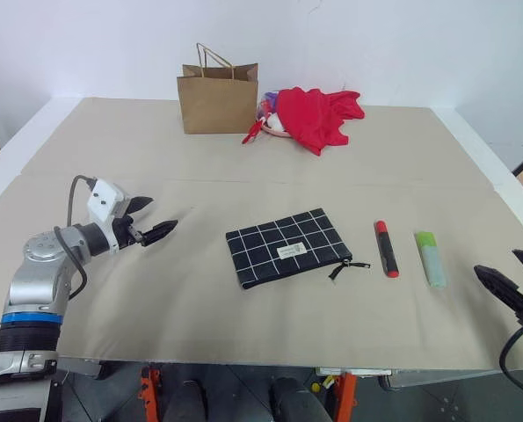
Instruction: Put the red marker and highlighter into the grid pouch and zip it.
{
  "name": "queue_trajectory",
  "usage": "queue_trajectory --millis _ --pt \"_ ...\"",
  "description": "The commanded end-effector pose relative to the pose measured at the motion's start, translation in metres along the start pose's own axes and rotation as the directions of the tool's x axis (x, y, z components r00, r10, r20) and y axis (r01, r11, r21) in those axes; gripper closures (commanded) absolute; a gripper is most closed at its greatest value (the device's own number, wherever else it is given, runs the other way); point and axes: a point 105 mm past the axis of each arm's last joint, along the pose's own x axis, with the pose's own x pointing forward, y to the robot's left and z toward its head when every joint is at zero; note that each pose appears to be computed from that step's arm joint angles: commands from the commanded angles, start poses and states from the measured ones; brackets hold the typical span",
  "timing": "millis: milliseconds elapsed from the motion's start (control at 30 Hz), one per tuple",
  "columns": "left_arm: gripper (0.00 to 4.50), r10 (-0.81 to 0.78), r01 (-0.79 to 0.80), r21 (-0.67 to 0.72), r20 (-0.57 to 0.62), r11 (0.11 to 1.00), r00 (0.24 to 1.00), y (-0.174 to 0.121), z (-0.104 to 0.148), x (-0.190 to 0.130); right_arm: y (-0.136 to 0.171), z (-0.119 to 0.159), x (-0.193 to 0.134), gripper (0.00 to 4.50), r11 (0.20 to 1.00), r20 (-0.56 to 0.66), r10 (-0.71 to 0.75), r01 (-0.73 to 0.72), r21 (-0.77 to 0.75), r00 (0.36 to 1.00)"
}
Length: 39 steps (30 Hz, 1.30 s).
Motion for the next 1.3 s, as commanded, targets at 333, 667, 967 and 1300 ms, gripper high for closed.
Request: queue_trajectory --millis 333,667,967,1300 --pt "0.03 -0.211 0.213 0.091 -0.031 0.973 0.977 -0.024 0.004 -0.016 0.010 0.027 0.007 0.02 0.997 0.039 0.045 -0.043 -0.062 0.998" --pt "0.03 -0.182 0.182 0.092 -0.003 0.979 0.983 -0.022 0.005 -0.013 0.035 0.032 0.015 0.02 0.985 0.002 0.164 -0.164 -0.054 0.986" --pt "0.03 -0.179 0.178 0.092 -0.001 0.980 0.984 -0.022 0.005 -0.013 0.036 0.033 0.015 0.02 0.985 -0.001 0.168 -0.167 -0.045 0.986" --pt "0.03 -0.584 0.571 0.209 -0.001 0.794 0.812 -0.122 0.022 0.018 0.135 0.059 0.170 0.02 0.929 0.174 0.368 -0.370 -0.020 0.913"
